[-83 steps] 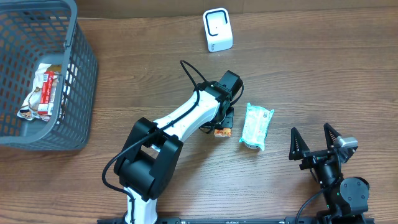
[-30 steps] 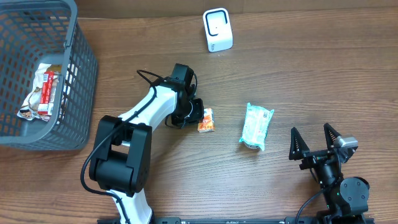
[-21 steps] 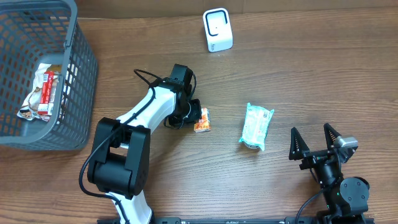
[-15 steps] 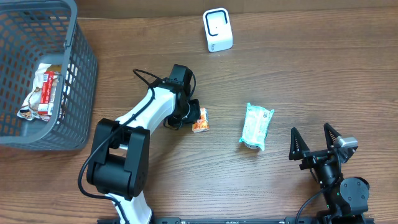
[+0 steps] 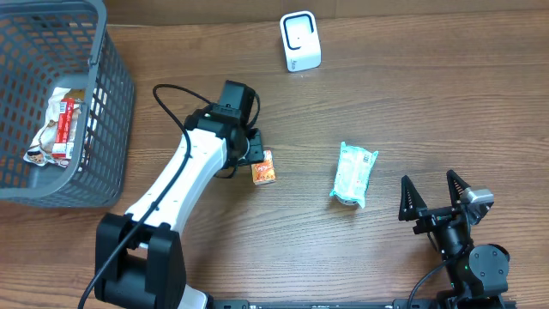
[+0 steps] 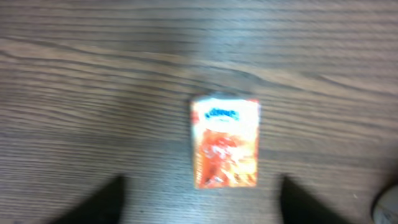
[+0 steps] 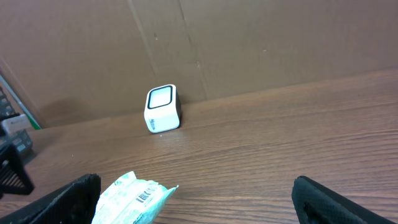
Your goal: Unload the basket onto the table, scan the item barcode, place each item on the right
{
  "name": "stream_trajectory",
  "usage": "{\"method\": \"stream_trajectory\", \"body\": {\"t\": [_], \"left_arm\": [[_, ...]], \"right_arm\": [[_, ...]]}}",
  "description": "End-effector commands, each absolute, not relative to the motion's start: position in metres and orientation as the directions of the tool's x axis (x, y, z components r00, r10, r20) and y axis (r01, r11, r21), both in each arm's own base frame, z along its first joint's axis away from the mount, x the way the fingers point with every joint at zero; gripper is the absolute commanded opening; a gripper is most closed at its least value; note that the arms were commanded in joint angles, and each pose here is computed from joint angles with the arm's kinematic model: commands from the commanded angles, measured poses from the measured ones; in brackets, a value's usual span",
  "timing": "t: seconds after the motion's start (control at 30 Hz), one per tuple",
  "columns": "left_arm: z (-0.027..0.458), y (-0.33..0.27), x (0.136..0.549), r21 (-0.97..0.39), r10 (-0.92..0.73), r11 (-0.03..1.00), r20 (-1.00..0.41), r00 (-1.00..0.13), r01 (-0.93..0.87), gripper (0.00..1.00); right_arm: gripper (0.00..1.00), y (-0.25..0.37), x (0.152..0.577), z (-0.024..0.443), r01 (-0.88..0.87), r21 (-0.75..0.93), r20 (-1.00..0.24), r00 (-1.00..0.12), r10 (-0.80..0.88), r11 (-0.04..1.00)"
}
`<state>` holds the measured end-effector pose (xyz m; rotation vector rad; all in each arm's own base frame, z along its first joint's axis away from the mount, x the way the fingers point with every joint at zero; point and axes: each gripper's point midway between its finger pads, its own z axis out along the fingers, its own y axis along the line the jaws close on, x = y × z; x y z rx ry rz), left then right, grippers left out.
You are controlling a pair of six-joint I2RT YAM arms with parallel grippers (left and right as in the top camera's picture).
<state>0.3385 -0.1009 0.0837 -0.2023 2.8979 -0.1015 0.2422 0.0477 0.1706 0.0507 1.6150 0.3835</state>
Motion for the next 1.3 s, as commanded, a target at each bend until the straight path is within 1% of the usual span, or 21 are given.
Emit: {"method": "stream_trajectory", "body": {"t": [0.0,0.1,0.17,0.2,0.23,0.3,0.4,0.43,0.47,0.57,0.73,0.87,1.03,1.1,1.27], "left_arm": [[0.084,-0.122,0.337,-0.081,-0.034,0.997,-0.235,-0.971,-0.015,1.00],[0.084,-0.144,0.337,-0.150,0.014,0.987,-0.240,-0.971,0.051,0.99],[0.083,-0.152,0.337,-0.160,0.027,0.985,-0.245,-0.969,0.068,0.65],[0.082,-0.154,0.336,-0.144,0.034,0.987,-0.249,-0.968,0.072,0.54],[0.080,-0.152,0.336,-0.121,0.023,0.991,-0.249,-0.968,0.054,0.49],[0.077,-0.146,0.332,-0.043,-0.036,0.999,-0.252,-0.967,-0.025,0.45],[0.072,-0.148,0.329,0.031,-0.031,0.999,-0.272,-0.962,-0.040,0.43],[0.069,-0.150,0.328,0.052,-0.026,0.998,-0.276,-0.961,-0.042,0.41],[0.067,-0.151,0.327,0.069,-0.024,0.997,-0.281,-0.960,-0.045,0.37],[0.058,-0.152,0.326,0.134,-0.021,0.989,-0.290,-0.957,-0.062,0.33],[0.035,-0.142,0.326,0.216,-0.040,0.971,-0.272,-0.961,-0.102,0.34],[0.023,-0.138,0.329,0.229,-0.053,0.967,-0.262,-0.964,-0.115,0.34],[0.021,-0.146,0.333,0.193,-0.055,0.975,-0.268,-0.962,-0.110,0.33],[0.019,-0.146,0.331,0.201,-0.049,0.974,-0.263,-0.963,-0.105,0.31],[0.010,-0.145,0.327,0.217,-0.044,0.971,-0.242,-0.969,-0.099,0.31]], "right_arm": [[1.00,0.046,0.243,0.167,-0.186,0.279,-0.960,-0.092,0.265,0.942],[1.00,0.046,0.243,0.167,-0.186,0.279,-0.960,-0.092,0.265,0.942],[1.00,0.046,0.243,0.167,-0.186,0.279,-0.960,-0.092,0.265,0.942],[1.00,0.046,0.243,0.167,-0.186,0.279,-0.960,-0.092,0.265,0.942],[1.00,0.046,0.243,0.167,-0.186,0.279,-0.960,-0.092,0.265,0.942],[1.00,0.046,0.243,0.167,-0.186,0.279,-0.960,-0.092,0.265,0.942],[1.00,0.046,0.243,0.167,-0.186,0.279,-0.960,-0.092,0.265,0.942],[1.00,0.046,0.243,0.167,-0.186,0.279,-0.960,-0.092,0.265,0.942],[1.00,0.046,0.243,0.167,-0.186,0.279,-0.960,-0.092,0.265,0.942],[1.00,0.046,0.243,0.167,-0.186,0.278,-0.960,-0.092,0.265,0.942],[1.00,0.046,0.243,0.167,-0.186,0.279,-0.960,-0.092,0.265,0.942],[1.00,0.046,0.243,0.167,-0.186,0.279,-0.960,-0.092,0.265,0.942],[1.00,0.046,0.243,0.167,-0.186,0.279,-0.960,-0.092,0.265,0.942],[1.00,0.046,0.243,0.167,-0.186,0.279,-0.960,-0.092,0.265,0.942],[1.00,0.046,0.243,0.167,-0.186,0.279,-0.960,-0.092,0.265,0.942]]}}
